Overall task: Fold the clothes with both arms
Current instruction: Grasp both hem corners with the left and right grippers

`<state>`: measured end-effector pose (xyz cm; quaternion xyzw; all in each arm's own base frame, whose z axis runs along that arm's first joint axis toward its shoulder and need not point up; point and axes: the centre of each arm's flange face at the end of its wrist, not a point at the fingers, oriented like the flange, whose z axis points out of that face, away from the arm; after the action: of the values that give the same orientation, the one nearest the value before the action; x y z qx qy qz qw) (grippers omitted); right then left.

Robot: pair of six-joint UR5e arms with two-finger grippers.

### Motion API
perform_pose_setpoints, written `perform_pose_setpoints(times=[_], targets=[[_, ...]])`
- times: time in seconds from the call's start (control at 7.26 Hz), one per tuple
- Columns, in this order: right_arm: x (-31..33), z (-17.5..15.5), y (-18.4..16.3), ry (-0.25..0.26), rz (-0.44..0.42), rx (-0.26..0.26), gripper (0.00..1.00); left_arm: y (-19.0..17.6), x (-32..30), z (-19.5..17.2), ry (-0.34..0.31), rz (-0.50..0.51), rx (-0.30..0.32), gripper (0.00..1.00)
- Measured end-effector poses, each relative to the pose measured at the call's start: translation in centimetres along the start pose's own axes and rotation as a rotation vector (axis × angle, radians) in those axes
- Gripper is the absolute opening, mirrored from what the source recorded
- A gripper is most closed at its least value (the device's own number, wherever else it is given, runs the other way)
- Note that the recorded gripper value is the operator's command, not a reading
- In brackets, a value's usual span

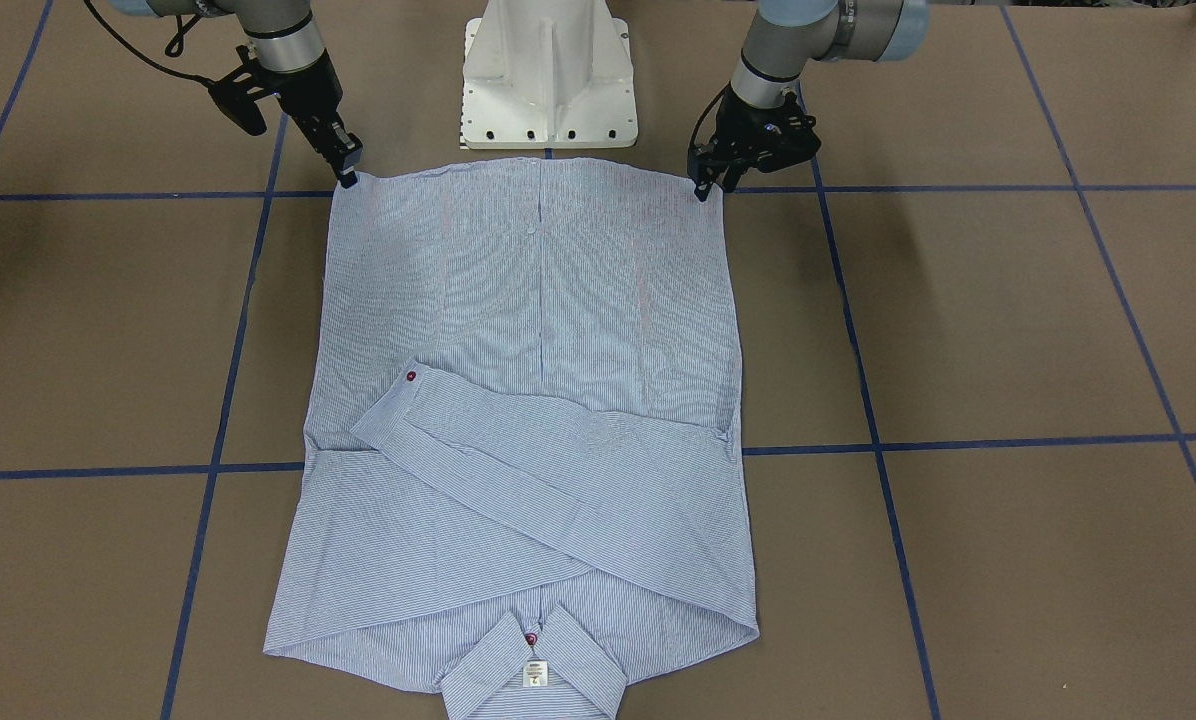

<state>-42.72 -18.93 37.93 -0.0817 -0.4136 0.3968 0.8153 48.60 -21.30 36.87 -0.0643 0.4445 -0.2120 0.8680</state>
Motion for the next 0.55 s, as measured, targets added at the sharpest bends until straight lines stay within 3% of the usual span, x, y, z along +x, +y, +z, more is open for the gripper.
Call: perform_pose_setpoints(times=[0.55], targets=[[0.0,0.0,0.0,0.001,-0.001,0.001,0.00,-0.3,0.4,-1.1,0.024,-0.006,0.015,0.00]])
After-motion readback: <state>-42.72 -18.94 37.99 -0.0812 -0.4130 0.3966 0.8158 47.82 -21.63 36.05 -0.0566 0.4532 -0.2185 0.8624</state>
